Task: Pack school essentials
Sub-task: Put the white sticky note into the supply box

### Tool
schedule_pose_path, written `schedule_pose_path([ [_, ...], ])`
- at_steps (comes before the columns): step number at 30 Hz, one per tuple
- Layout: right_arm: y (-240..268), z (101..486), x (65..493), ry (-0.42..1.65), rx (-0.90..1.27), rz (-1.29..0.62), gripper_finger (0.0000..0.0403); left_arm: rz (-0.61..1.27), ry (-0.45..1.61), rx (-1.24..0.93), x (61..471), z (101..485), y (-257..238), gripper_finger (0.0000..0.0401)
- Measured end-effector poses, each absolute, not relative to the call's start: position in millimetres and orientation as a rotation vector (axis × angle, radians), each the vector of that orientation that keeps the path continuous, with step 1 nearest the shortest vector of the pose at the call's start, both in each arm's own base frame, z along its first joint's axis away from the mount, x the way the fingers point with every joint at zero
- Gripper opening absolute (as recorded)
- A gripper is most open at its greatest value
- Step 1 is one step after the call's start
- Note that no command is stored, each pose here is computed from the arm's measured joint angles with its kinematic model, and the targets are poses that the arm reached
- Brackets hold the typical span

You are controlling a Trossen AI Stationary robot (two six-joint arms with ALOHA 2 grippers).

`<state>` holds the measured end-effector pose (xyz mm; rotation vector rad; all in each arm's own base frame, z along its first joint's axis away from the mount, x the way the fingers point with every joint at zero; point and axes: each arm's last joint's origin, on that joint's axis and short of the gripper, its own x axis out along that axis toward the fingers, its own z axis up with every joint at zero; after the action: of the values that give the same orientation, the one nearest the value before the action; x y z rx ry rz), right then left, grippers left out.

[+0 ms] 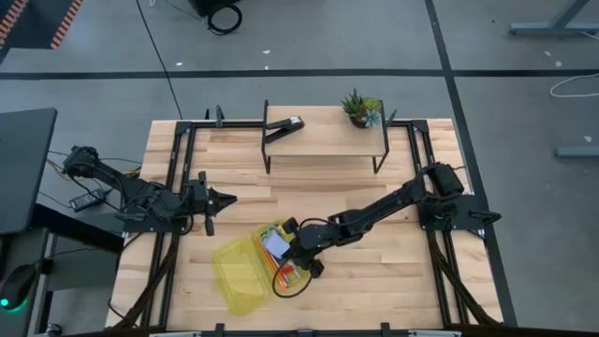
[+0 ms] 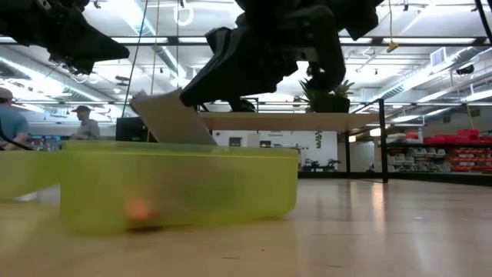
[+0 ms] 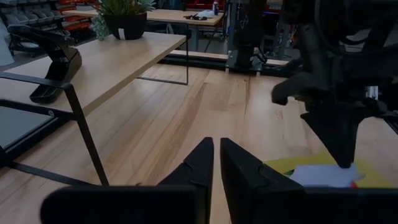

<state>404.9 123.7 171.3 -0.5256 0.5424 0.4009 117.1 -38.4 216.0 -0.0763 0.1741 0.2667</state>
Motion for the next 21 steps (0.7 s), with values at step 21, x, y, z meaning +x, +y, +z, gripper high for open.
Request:
schedule_pose_path([
  [21,142,181,399,0.483,-0.358,0.597,0.0006,0.267,0.174,-0.077,117,216,-38,0.0034],
])
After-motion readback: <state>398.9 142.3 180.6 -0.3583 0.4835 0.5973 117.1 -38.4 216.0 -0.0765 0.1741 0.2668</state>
